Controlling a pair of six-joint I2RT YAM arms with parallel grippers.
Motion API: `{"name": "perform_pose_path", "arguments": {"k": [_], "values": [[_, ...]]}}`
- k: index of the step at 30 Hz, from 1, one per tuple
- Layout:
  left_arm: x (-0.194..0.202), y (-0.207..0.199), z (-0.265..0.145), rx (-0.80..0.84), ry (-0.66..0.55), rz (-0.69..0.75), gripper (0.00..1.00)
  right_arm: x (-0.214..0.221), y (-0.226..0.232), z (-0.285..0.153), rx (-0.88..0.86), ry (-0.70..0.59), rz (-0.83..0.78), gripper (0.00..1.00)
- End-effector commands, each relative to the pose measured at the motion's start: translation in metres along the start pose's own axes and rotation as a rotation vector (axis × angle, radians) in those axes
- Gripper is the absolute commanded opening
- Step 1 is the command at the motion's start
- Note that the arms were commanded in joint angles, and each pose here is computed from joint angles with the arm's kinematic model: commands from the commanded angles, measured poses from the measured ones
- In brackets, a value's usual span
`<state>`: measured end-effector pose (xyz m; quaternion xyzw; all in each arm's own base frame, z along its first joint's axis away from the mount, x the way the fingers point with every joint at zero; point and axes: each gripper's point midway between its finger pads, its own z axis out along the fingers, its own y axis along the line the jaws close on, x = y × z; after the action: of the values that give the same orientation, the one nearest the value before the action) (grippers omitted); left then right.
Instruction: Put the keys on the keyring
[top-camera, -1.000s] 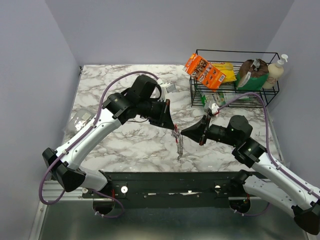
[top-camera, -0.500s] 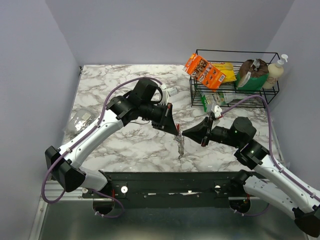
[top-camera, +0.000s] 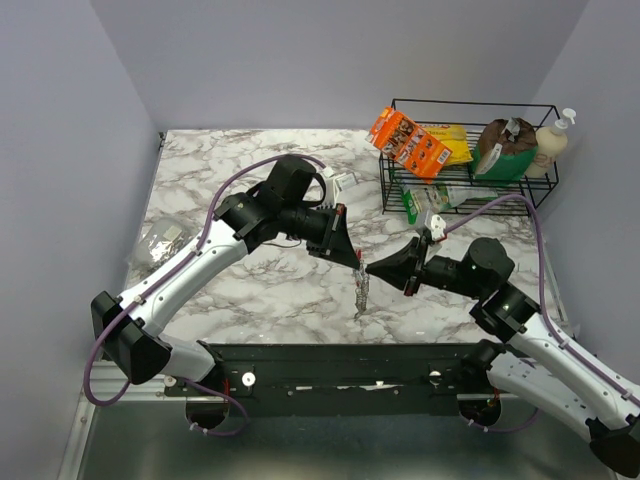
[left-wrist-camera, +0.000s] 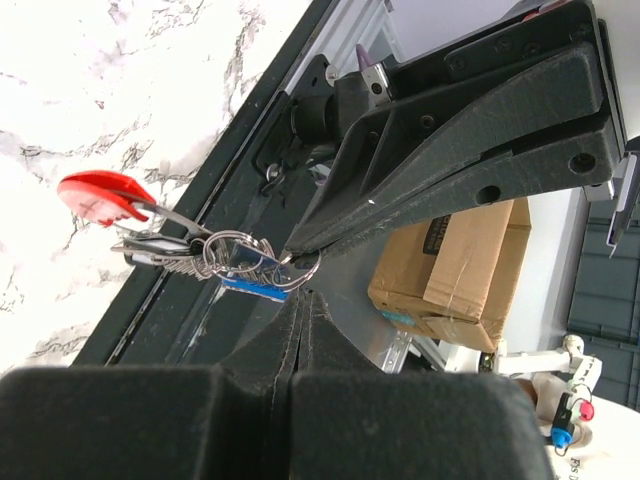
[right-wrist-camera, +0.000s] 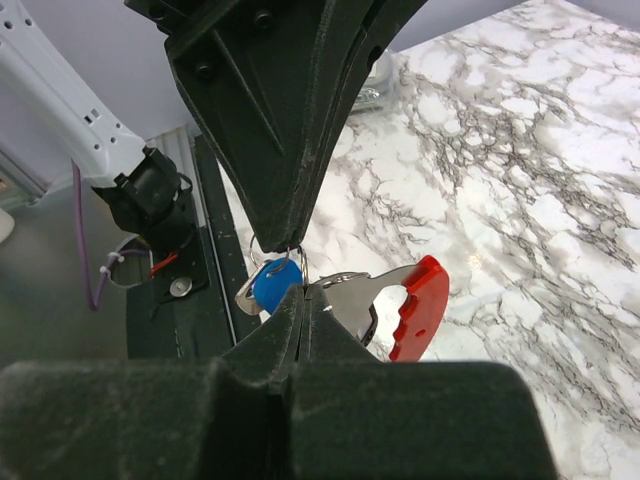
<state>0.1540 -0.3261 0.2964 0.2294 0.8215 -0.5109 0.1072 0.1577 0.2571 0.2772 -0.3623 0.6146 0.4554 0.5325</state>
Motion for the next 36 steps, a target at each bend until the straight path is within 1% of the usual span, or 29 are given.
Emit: {"name": "perform_pose_path", "arguments": {"k": [1, 14, 22, 30, 33, 36], "values": [[0.003, -0.009, -0.006, 0.027, 0.0, 0.016, 0.0, -0.008, 0.002, -0.002, -0.003, -0.035, -0.027, 0.0], [0.01, 0.002, -0.006, 0.019, -0.009, -0.026, 0.0, -0.011, 0.001, -0.003, 0.005, -0.047, -0.023, 0.0], [-0.001, -0.002, -0.008, 0.05, -0.058, -0.031, 0.0, -0.005, 0.003, -0.002, -0.005, -0.035, -0.016, 0.0], [-0.001, 0.0, -0.007, 0.056, -0.056, -0.047, 0.0, -0.004, 0.002, -0.003, 0.0, -0.033, -0.016, 0.0], [-0.001, 0.002, -0.007, 0.046, -0.058, -0.044, 0.0, -0.005, 0.001, -0.004, 0.004, -0.038, -0.02, 0.0], [0.001, 0.012, -0.006, 0.002, -0.051, -0.054, 0.0, -0.007, 0.001, -0.005, 0.009, -0.044, -0.022, 0.0]]}}
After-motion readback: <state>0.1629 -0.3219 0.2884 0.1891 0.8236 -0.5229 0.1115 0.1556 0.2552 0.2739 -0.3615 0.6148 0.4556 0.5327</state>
